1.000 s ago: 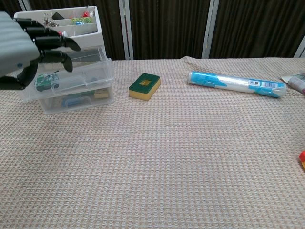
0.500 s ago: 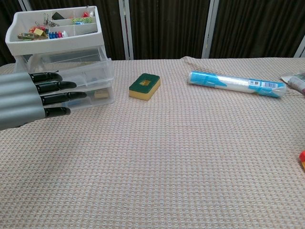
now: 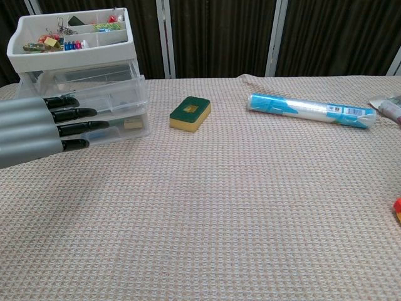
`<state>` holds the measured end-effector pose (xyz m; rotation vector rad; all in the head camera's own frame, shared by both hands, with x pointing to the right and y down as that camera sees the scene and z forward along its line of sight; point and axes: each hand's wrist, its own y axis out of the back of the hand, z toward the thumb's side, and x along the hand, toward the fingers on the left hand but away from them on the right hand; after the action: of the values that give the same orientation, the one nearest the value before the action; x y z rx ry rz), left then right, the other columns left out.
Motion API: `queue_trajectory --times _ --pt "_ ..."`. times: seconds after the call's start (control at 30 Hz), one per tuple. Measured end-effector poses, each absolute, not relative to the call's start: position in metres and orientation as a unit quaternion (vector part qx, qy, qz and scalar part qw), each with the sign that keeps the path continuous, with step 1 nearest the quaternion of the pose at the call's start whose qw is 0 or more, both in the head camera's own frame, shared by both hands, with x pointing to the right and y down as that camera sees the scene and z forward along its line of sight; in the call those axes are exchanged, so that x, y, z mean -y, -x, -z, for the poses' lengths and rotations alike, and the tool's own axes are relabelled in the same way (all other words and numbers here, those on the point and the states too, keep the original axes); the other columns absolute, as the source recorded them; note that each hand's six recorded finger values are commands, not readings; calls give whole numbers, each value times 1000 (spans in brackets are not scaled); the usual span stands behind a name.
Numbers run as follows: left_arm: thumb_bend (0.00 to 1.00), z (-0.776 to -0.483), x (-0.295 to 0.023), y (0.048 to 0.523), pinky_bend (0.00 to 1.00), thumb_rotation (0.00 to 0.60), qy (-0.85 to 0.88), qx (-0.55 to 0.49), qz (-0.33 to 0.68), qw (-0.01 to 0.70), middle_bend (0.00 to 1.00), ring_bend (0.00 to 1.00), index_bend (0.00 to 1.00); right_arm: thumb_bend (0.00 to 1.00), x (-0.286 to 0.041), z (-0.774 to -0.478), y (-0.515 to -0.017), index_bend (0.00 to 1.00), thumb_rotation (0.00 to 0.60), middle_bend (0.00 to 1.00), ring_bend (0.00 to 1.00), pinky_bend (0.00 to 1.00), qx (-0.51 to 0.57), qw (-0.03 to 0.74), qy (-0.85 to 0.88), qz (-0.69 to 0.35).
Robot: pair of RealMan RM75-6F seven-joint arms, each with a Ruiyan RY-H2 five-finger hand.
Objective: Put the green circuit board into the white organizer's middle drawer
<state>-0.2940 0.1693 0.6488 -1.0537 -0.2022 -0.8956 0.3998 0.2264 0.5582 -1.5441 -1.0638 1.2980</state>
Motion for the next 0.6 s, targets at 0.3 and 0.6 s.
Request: queue_trajectory --times 0.3,0.6 --pt "1000 -650 -160 304 149 600 482 81 436 755 23 62 260 0 -227 -558 -400 93 600 0 0 0 423 418 615 -517" --pt "1000 -652 -143 314 149 600 480 56 467 740 25 63 260 0 -227 -558 -400 93 600 0 0 0 423 418 615 -518"
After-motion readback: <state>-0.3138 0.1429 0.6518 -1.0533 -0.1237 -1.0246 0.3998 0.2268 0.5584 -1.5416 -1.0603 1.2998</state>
